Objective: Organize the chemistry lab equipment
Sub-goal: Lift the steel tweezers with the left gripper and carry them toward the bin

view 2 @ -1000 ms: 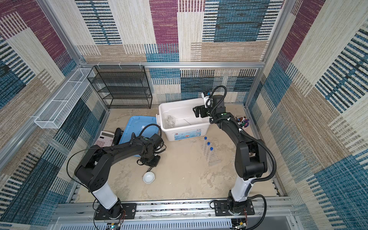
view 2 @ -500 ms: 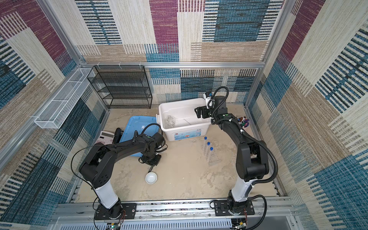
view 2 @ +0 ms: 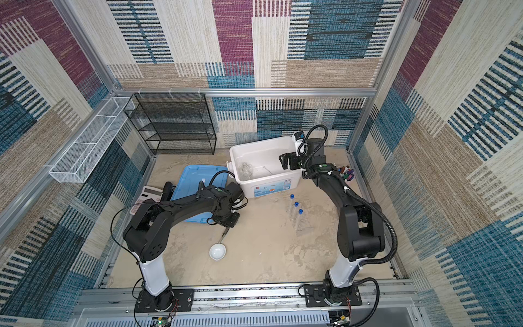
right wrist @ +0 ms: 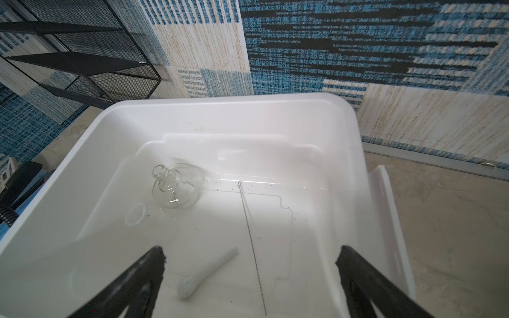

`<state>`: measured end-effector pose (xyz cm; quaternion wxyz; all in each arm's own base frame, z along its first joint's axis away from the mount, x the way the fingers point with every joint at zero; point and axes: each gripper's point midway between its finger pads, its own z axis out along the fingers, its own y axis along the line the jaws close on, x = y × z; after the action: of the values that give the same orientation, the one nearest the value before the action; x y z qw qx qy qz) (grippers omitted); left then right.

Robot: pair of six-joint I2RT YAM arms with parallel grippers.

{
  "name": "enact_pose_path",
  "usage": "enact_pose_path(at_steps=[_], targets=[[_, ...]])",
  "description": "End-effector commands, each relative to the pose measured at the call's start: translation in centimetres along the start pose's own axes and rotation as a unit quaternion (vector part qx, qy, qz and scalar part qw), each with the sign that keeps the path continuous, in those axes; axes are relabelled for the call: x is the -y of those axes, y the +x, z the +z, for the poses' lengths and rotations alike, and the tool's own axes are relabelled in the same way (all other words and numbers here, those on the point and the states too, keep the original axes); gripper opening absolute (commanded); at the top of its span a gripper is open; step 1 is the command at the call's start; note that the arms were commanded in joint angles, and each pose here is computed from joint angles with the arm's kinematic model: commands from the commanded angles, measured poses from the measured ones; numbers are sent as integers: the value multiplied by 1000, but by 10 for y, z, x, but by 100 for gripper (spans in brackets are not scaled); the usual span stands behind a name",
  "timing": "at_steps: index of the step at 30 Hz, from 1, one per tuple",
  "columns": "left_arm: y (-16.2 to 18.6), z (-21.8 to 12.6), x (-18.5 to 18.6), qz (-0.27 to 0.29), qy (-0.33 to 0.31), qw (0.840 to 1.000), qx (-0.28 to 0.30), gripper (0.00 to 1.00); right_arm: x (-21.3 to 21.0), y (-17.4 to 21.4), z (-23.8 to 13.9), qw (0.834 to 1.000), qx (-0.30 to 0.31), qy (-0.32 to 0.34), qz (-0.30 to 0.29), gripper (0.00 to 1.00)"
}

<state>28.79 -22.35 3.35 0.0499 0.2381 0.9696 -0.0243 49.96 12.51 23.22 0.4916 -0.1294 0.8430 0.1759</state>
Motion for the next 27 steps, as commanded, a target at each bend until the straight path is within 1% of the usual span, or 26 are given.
enact_pose_path(at_steps=[1,5,7,12,17,22,27], targets=[[-23,-10,5,30,-3,999,39,11,-1,-13,-5,1000,26,-2,-1,100],[-37,-24,14,43,5,997,63,10,-3,-15,-9,1000,30,-4,-1,100],[-37,-28,16,45,6,997,68,10,-3,-16,-10,999,31,-3,-5,100],[-24,-26,15,30,7,998,59,10,8,-10,-7,999,21,24,-5,100],[-15,-28,11,16,3,998,57,10,20,-19,-9,998,36,51,-2,99],[-17,-43,9,9,-1,997,81,9,46,-29,-14,994,42,103,0,97],[-28,-70,8,12,-2,993,120,9,85,-31,-19,990,46,130,26,94]])
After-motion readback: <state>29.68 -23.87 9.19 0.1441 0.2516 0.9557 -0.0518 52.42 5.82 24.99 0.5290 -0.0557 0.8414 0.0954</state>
